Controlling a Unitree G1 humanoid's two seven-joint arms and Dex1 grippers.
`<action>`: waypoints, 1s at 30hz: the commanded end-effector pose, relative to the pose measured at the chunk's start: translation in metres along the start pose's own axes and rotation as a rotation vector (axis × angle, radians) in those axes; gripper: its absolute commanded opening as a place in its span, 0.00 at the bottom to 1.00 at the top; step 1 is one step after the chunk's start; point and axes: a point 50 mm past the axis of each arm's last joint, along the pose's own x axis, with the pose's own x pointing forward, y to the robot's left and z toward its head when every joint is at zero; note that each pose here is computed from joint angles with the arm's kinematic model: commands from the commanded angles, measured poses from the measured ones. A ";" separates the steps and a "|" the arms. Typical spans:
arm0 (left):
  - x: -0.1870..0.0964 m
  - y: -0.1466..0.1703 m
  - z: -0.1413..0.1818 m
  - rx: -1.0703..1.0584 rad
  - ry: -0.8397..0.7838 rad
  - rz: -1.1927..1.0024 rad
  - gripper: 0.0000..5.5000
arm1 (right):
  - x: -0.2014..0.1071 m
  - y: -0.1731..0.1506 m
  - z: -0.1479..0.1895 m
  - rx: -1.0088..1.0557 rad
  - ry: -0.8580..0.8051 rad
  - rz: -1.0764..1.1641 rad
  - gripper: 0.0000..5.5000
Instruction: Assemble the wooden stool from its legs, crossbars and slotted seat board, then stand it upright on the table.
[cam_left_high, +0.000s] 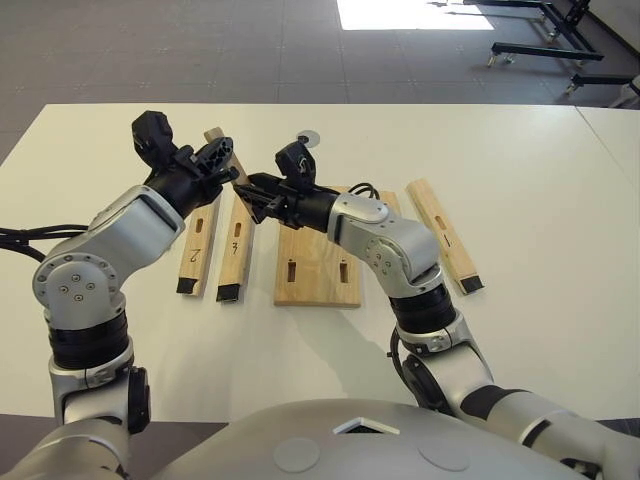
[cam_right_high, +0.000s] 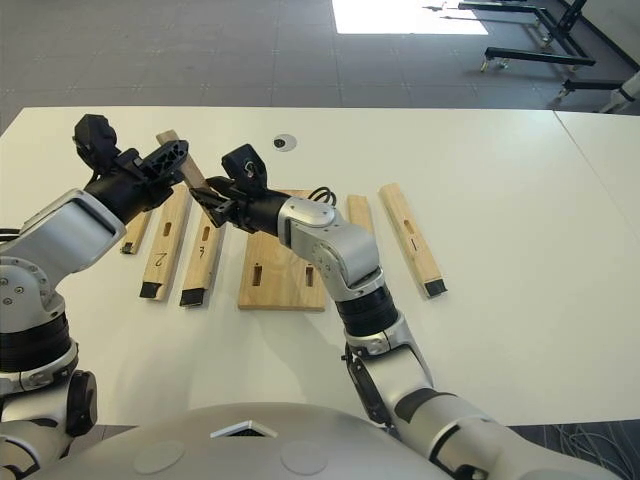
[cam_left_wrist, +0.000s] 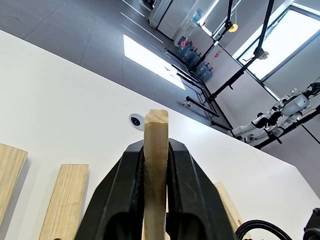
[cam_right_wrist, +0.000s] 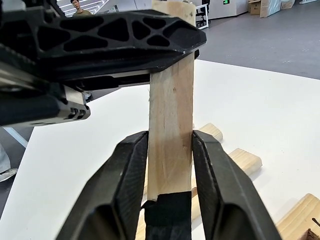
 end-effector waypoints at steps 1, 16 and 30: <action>0.000 0.003 -0.002 0.005 0.010 0.014 0.07 | 0.004 0.003 0.008 -0.010 -0.016 0.007 0.40; -0.024 0.044 0.057 0.199 -0.220 0.177 0.07 | -0.024 -0.035 -0.009 0.017 0.045 -0.062 0.87; -0.040 0.048 0.006 0.484 -0.422 0.226 0.07 | -0.043 -0.058 -0.028 -0.039 0.038 -0.260 0.98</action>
